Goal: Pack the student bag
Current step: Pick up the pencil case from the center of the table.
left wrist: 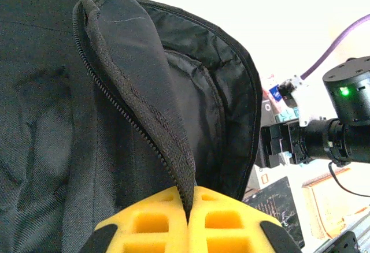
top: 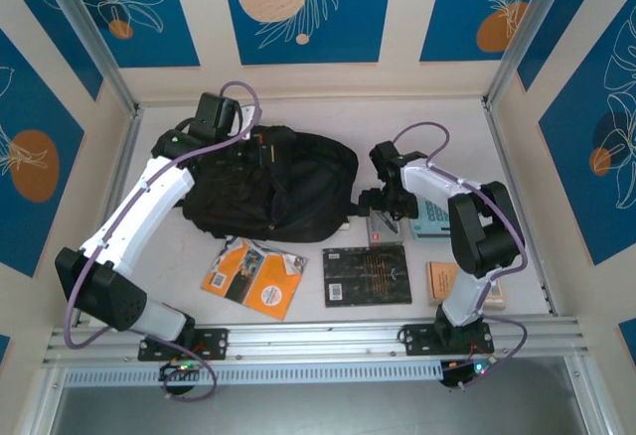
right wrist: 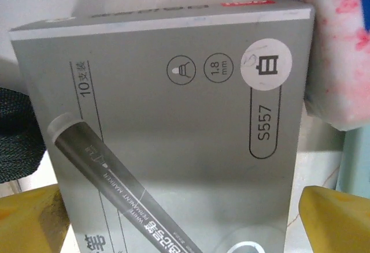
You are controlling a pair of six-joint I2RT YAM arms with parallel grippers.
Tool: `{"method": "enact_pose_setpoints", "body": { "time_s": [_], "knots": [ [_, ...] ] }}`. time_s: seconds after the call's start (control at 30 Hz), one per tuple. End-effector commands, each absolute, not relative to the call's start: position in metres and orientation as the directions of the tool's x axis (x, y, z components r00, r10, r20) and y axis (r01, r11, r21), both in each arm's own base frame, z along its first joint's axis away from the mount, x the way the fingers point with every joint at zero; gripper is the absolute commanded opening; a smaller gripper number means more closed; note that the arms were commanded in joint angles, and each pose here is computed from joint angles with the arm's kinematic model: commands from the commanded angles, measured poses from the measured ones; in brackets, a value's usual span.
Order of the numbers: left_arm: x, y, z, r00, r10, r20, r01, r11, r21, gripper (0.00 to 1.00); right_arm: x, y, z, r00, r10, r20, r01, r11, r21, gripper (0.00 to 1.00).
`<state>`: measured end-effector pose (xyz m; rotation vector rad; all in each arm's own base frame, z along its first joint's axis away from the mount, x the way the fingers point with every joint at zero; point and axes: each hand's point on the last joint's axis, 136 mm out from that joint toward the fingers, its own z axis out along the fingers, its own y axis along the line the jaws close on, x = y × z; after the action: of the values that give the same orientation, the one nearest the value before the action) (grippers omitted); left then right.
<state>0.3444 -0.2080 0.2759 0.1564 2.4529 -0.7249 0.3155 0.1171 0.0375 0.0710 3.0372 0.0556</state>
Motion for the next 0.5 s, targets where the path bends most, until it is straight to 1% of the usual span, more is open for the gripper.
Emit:
{"method": "enact_pose_setpoints", "body": {
  "time_s": [0.0, 0.13, 0.3, 0.37, 0.47],
  "knots": [
    [0.340, -0.208, 0.288, -0.813, -0.049, -0.581, 0.292, 0.828, -0.478, 0.00, 0.311, 0.126, 0.031, -0.998, 0.028, -0.059, 0.022, 0.995, 0.099, 0.99],
    [0.340, -0.208, 0.287, -0.815, -0.047, -0.577, 0.292, 0.827, -0.480, 0.00, 0.311, 0.131, 0.026, -0.998, 0.026, -0.056, 0.020, 0.995, 0.102, 1.00],
    [0.339, -0.209, 0.293, -0.814, -0.049, -0.579, 0.295, 0.823, -0.485, 0.00, 0.309, 0.126, 0.020, -0.997, 0.051, -0.055, 0.047, 0.996, 0.073, 0.89],
    [0.339, -0.208, 0.298, -0.814, -0.054, -0.579, 0.291, 0.824, -0.486, 0.00, 0.311, 0.123, 0.029, -0.993, 0.063, -0.096, 0.058, 0.996, 0.062, 0.84],
    [0.339, -0.208, 0.307, -0.809, -0.060, -0.585, 0.290, 0.824, -0.486, 0.00, 0.314, 0.117, 0.056, -0.979, 0.089, -0.184, 0.077, 0.995, 0.069, 0.76]
  ]
}}
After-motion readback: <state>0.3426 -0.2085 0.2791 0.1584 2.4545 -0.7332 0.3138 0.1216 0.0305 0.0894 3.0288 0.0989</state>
